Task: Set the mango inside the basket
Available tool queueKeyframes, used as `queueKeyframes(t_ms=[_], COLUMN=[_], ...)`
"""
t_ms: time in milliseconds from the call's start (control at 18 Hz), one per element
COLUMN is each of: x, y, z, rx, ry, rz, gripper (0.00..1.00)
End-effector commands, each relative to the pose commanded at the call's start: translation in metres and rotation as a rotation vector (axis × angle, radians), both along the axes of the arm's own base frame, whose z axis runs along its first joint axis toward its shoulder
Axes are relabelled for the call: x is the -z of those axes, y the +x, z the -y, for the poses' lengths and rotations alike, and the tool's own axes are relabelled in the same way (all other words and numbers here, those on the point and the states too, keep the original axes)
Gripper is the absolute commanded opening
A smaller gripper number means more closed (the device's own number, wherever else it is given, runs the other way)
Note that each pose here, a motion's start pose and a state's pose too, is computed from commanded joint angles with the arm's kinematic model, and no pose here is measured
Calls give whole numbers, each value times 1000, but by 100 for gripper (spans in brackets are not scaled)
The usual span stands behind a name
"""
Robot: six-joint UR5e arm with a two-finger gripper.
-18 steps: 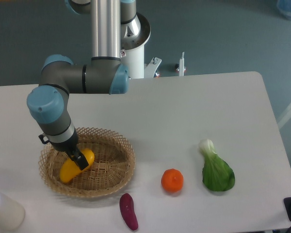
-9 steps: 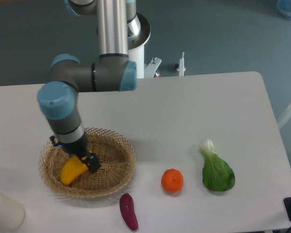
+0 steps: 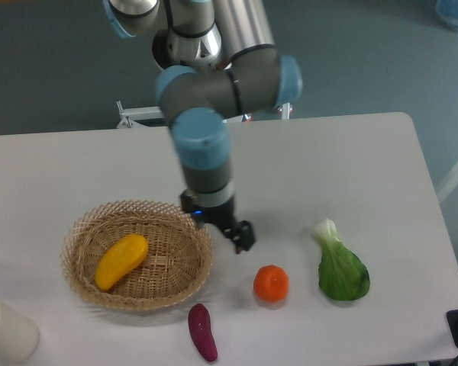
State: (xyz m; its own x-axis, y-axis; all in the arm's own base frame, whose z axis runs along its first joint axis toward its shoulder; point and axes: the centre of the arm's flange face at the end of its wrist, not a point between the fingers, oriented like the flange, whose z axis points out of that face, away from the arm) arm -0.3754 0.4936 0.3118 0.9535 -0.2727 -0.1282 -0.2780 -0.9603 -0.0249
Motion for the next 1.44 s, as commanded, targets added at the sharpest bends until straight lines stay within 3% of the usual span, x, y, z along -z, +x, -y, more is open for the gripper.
queueKeyframes(t_ms=[278, 556, 722, 1444], x=[1, 2, 8, 11], y=[-54, -87, -104, -111], z=[42, 75, 100, 110], rx=[60, 154, 169, 187], ry=[-11, -25, -10, -20], rz=[-5, -9, 11, 5], gripper=[100, 100, 100, 100])
